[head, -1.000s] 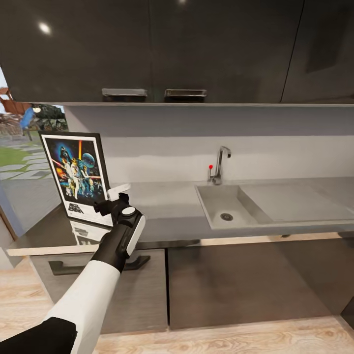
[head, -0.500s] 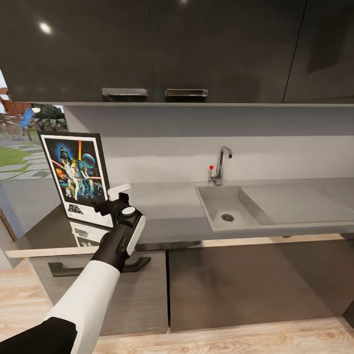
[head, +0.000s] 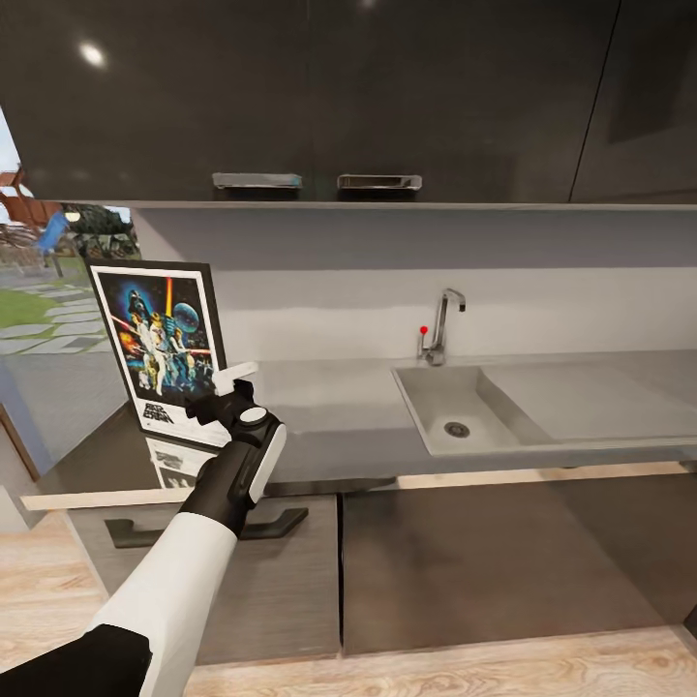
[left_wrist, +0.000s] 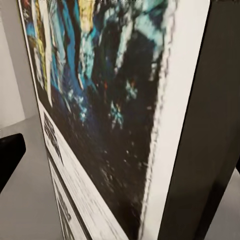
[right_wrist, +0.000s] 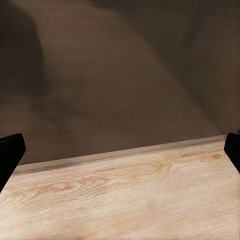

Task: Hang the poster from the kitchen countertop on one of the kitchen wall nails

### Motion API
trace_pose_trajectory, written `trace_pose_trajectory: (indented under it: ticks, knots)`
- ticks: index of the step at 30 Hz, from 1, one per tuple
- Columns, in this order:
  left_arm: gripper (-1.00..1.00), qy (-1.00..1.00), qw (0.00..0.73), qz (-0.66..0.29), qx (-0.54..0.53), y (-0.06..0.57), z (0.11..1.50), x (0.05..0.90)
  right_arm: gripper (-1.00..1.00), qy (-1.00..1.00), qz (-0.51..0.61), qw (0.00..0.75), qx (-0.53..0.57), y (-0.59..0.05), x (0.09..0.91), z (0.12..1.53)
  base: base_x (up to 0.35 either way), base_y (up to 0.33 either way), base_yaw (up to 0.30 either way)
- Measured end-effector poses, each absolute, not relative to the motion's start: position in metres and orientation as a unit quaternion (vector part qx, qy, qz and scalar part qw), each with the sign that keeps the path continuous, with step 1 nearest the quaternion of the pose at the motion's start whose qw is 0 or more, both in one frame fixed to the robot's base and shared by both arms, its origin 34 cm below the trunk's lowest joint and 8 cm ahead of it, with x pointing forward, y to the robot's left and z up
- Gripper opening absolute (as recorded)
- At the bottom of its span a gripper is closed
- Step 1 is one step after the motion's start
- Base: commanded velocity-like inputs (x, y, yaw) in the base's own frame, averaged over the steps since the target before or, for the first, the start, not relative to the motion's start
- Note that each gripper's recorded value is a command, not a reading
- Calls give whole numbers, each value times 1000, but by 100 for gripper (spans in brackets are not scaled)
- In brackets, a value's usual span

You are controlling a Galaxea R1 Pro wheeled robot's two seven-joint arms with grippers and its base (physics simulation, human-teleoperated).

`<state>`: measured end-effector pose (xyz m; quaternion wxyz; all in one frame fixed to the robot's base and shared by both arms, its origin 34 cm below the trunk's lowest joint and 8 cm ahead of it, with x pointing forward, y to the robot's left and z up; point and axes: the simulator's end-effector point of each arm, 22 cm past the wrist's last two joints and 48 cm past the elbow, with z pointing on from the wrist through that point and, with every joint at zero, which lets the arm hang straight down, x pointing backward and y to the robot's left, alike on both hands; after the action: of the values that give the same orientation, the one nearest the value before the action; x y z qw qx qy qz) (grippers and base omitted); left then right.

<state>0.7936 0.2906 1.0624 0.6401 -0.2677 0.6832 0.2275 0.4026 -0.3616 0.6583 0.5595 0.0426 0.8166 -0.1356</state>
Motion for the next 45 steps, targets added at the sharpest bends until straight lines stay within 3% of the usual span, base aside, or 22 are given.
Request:
trace_pose_trajectory:
  ticks: [1,45]
  knots:
    - [-100,683,640,228,-268,291,1062,794,100,817,-136,559,43,-362,403,658,1,3,0]
    - [-100,651,672,205,-286,293,1107,786,100,817,-135,559,43,-361,403,658,0,0,0]
